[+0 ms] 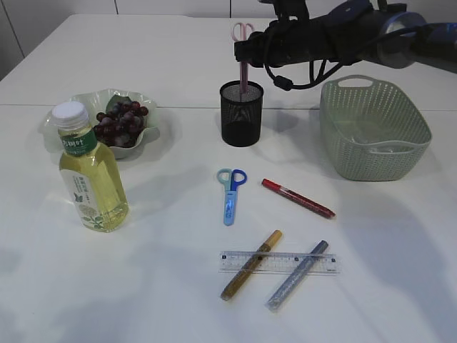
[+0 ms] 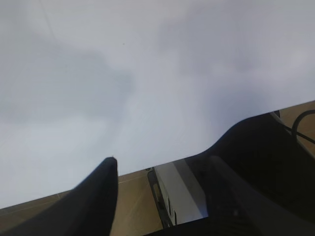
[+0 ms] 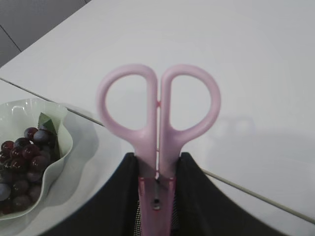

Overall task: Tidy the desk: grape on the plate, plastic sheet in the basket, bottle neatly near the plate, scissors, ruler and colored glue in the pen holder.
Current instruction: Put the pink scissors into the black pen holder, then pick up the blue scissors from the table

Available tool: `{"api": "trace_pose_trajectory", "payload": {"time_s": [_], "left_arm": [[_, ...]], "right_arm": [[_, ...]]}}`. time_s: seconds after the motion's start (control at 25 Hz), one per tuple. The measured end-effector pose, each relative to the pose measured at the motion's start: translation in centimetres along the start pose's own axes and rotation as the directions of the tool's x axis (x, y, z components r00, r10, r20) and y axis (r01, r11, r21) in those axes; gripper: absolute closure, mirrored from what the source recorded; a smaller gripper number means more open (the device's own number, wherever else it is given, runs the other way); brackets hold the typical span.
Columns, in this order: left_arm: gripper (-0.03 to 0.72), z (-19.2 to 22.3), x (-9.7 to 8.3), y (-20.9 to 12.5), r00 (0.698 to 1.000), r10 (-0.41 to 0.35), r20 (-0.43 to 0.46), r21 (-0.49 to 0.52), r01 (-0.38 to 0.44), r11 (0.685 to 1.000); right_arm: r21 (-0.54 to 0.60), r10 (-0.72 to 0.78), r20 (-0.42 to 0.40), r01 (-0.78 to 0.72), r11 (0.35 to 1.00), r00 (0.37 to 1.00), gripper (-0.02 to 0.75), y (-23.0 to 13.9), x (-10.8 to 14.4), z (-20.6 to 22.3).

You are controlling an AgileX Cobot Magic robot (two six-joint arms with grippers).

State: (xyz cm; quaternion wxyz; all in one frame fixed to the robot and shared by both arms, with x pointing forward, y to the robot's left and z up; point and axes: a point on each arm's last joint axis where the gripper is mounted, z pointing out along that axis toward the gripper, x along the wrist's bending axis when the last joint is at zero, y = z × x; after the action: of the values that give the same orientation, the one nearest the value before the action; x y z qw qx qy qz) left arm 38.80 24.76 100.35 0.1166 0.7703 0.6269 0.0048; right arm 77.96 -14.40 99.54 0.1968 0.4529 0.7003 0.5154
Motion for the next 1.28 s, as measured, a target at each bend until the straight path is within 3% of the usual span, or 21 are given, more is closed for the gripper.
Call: {"api": "trace_pose_trajectory", "payload": {"time_s": [0.12, 0.36, 0.68, 0.84, 1.0, 1.28], "left_arm": [[0.273, 0.0, 0.0, 0.0, 1.000, 0.000, 0.000, 0.000, 0.000, 1.000], [0.273, 0.0, 0.0, 0.0, 1.000, 0.000, 0.000, 0.002, 0.000, 1.000], [0.273, 0.0, 0.0, 0.0, 1.000, 0.000, 0.000, 0.004, 0.000, 1.000], [0.273, 0.0, 0.0, -0.1, 1.000, 0.000, 0.000, 0.008, 0.000, 1.000], [0.273, 0.0, 0.0, -0.1, 1.000, 0.000, 0.000, 0.008, 0.000, 1.000], [0.273, 0.0, 0.0, -0.1, 1.000, 0.000, 0.000, 0.008, 0.000, 1.000]], "right_arm": [[-0.002, -0.011, 0.003, 0.011, 1.000, 1.000, 0.529, -0.1, -0.1, 0.1], [-0.003, -0.012, -0.001, 0.012, 1.000, 1.000, 0.395, -0.1, 0.0, 0.1], [0.012, 0.039, -0.007, -0.039, 0.999, 0.999, 0.377, -0.2, 0.0, 0.1], [0.082, 0.067, -0.002, -0.066, 0.994, 0.998, 0.374, 0.7, 0.6, -1.2], [0.213, 0.160, 0.050, -0.167, 0.963, 0.986, 0.374, 2.3, 1.7, -4.0], [0.407, 0.220, 0.252, -0.310, 0.859, 0.942, 0.374, 3.4, 5.7, -7.8]]}}
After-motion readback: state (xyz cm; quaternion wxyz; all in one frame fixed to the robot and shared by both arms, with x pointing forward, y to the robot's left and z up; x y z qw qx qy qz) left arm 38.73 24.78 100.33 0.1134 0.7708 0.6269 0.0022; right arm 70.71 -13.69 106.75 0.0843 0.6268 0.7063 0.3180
